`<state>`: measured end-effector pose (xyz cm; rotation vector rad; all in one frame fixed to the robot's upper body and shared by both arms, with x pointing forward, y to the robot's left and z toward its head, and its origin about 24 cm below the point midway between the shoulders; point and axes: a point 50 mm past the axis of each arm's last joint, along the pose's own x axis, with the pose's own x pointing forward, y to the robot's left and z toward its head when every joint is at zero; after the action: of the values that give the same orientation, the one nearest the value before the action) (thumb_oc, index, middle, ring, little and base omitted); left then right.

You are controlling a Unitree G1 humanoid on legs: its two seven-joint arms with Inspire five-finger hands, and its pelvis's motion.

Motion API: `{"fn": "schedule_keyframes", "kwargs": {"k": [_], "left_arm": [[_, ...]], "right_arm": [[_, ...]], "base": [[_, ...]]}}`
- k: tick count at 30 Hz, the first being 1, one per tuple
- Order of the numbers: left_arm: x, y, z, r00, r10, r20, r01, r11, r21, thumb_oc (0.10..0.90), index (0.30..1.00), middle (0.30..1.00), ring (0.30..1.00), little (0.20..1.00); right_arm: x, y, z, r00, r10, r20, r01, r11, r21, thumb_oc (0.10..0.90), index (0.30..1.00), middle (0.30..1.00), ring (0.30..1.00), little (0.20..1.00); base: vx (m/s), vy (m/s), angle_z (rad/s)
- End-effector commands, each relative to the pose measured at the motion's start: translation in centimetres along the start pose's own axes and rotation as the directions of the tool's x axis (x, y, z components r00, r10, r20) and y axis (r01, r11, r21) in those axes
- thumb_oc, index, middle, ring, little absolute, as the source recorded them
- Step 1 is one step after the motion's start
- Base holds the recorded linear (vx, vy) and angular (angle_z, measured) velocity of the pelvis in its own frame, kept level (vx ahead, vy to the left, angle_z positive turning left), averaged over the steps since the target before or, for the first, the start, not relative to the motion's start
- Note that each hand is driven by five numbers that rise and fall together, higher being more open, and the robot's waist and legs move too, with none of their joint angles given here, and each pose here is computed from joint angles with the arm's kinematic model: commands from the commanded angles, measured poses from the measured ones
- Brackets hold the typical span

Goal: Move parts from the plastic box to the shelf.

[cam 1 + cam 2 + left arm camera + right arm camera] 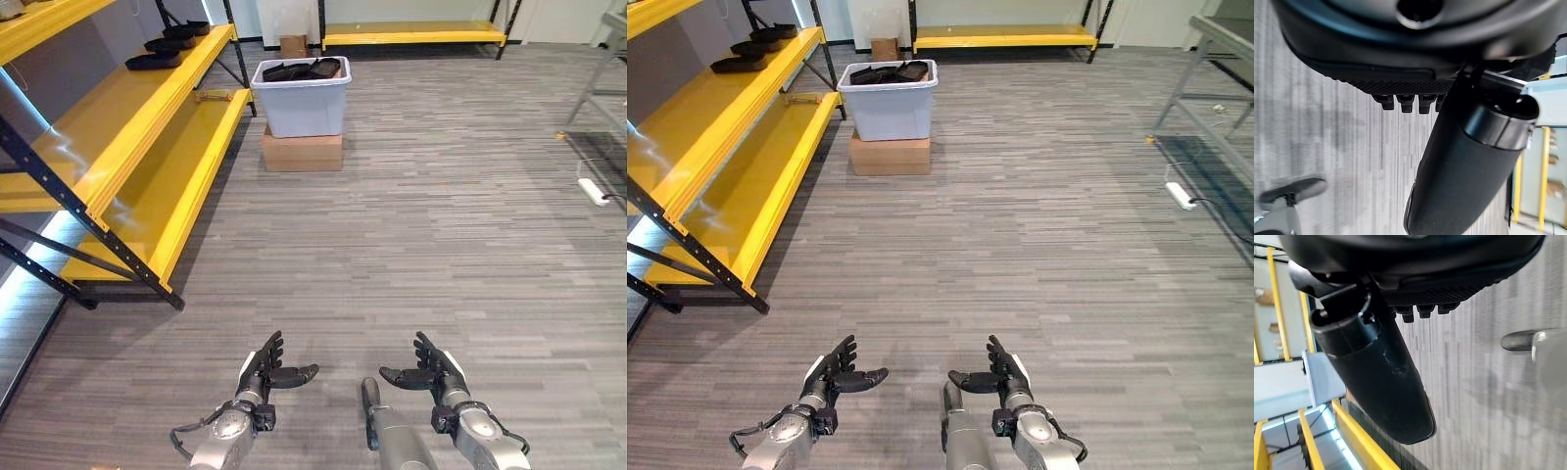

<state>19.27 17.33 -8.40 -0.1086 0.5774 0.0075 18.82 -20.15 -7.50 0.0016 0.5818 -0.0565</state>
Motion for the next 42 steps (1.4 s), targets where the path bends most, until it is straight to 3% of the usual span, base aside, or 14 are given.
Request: {"fn": "schedule_keyframes", "kwargs": {"k": [1,7,16,23,31,42], "left_arm": [[0.9,-0.5,6.5,0.961,-0.059,0.270,0.058,0.998,0.011,0.900,1.000,1.000,1.000,1.000],[0.7,-0.9,6.2,0.963,-0.076,0.257,0.087,0.996,-0.031,0.900,1.000,1.000,1.000,1.000],[0.2,-2.2,9.3,0.918,-0.137,0.372,0.162,0.986,-0.037,0.900,1.000,1.000,1.000,1.000],[0.0,-0.5,8.2,0.934,-0.069,0.350,0.091,0.995,-0.045,0.900,1.000,1.000,1.000,1.000],[0.1,-0.6,8.9,0.926,-0.097,0.366,0.100,0.995,0.009,0.900,1.000,1.000,1.000,1.000],[0.0,-0.8,9.1,0.925,-0.121,0.361,0.111,0.993,0.050,0.900,1.000,1.000,1.000,1.000]], "right_arm": [[0.9,0.5,7.0,0.954,0.027,0.298,-0.041,0.998,0.041,0.900,1.000,1.000,1.000,1.000],[0.7,-0.5,6.7,0.957,0.017,0.291,-0.032,0.998,0.046,0.900,1.000,1.000,1.000,1.000],[0.5,-1.8,7.8,0.943,-0.035,0.332,0.022,0.999,0.043,0.900,1.000,1.000,1.000,1.000],[0.9,-0.9,7.2,0.950,-0.019,0.312,0.014,1.000,0.016,0.900,1.000,1.000,1.000,1.000],[0.7,0.0,6.3,0.958,0.013,0.286,-0.031,0.998,0.058,0.900,1.000,1.000,1.000,1.000],[0.1,0.7,5.9,0.954,0.046,0.295,-0.050,0.999,0.009,0.900,1.000,1.000,1.000,1.000]], "base": [[0.18,-0.176,0.16],[0.31,-0.233,-0.03],[0.28,-0.218,-0.10],[0.45,0.160,-0.35],[0.45,0.250,-0.24],[0.35,0.211,0.20]]}}
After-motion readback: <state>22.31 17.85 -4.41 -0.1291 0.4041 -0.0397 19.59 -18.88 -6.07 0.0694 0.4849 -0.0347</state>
